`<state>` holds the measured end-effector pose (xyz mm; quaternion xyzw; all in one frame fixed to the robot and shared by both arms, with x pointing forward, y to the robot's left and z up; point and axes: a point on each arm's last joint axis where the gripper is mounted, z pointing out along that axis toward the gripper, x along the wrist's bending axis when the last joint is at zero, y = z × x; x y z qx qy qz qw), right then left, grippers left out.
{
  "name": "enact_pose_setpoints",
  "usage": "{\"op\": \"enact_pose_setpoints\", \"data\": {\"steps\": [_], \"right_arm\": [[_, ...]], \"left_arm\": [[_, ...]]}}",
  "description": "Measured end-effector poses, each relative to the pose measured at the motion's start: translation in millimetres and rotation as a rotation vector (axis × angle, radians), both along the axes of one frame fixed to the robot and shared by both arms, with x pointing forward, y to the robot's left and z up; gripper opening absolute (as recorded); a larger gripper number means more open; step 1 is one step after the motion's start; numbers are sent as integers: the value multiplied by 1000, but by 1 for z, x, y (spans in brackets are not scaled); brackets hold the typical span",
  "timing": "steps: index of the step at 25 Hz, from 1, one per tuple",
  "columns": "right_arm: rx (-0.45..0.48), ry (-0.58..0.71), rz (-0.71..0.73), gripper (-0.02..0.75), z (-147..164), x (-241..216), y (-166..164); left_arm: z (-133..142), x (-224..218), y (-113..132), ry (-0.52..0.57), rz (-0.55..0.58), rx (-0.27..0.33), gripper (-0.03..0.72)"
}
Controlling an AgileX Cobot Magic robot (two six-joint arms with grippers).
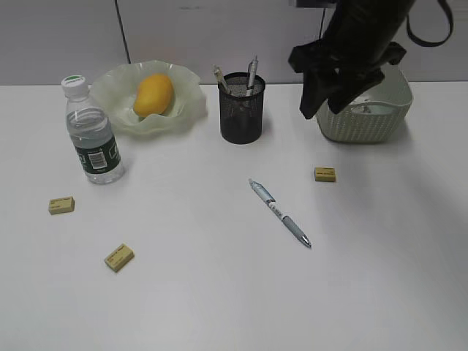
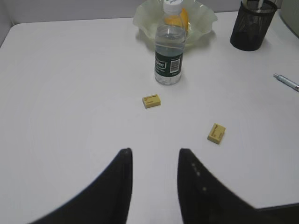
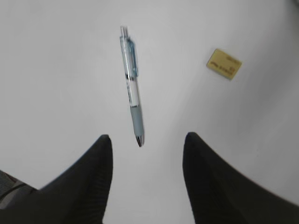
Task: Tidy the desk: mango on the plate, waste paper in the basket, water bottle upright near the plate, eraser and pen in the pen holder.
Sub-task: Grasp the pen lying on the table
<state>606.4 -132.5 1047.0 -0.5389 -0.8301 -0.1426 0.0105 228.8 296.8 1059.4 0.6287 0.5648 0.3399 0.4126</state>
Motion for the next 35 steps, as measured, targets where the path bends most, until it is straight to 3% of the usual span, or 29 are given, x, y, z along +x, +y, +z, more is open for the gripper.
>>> {"op": "enact_pose_setpoints", "data": {"steps": [7, 13, 28, 35], "right_arm": [[0, -6, 6, 398, -21, 31, 29], [-44, 80, 24, 398, -62, 31, 53], [-119, 215, 15, 400, -121, 17, 59], [-117, 158, 45, 400, -126, 12, 72]], "left_arm": [[0, 0, 0, 0, 1, 1, 240], [0, 0, 0, 0, 1, 2, 239], [0, 0, 0, 0, 4, 5, 239], [0, 0, 1, -1, 5, 6, 239]]}}
